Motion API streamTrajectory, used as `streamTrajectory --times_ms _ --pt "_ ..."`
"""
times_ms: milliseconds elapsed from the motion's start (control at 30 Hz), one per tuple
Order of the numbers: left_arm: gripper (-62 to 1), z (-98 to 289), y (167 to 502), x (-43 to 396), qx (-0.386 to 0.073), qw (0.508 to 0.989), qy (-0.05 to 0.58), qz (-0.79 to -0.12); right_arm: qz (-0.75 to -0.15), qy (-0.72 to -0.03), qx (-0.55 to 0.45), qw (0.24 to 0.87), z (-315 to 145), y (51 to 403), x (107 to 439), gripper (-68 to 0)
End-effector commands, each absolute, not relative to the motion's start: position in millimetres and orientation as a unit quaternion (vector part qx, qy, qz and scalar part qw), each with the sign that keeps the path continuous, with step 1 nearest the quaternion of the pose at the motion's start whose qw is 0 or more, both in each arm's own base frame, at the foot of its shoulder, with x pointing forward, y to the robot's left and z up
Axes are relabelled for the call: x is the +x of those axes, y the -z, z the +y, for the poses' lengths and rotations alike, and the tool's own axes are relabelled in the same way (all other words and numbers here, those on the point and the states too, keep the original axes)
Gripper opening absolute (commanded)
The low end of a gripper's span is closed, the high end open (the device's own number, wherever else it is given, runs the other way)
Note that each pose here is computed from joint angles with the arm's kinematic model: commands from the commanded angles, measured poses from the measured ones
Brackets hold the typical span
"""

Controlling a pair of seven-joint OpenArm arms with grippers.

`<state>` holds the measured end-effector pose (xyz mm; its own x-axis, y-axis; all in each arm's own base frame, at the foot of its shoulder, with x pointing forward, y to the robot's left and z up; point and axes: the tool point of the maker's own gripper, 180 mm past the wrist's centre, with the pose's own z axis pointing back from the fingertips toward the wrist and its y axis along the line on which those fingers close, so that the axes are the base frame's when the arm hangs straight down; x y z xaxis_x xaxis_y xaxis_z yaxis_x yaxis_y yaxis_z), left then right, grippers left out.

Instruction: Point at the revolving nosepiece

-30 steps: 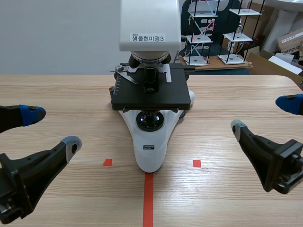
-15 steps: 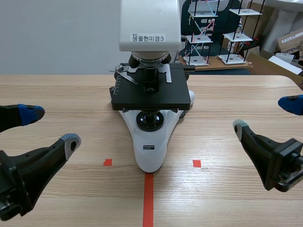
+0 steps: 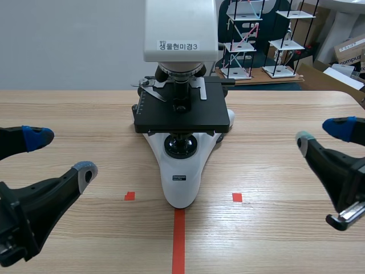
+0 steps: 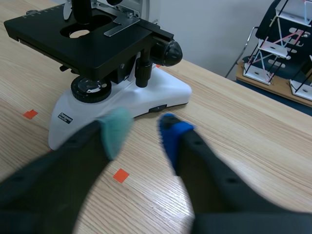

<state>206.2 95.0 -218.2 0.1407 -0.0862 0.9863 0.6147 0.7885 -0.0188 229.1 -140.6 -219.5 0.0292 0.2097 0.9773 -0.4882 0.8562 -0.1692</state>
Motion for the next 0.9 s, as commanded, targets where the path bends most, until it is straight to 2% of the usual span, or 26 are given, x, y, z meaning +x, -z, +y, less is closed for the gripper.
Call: streamTrajectory --times_ms 0,333,867 --pt "-8.0 93 215 205 -0.223 0.719 0.237 -0.614 -0.667 -0.248 0.104 0.695 -140 209 236 -67.1" --pt "-8.0 93 215 205 -0.223 0.719 0.237 -0.614 -0.694 -0.305 0.047 0.651 -141 183 272 -67.3" --pt "-8.0 93 215 205 -0.223 0.719 0.236 -0.614 -0.671 -0.381 0.112 0.626 -126 188 343 -67.3"
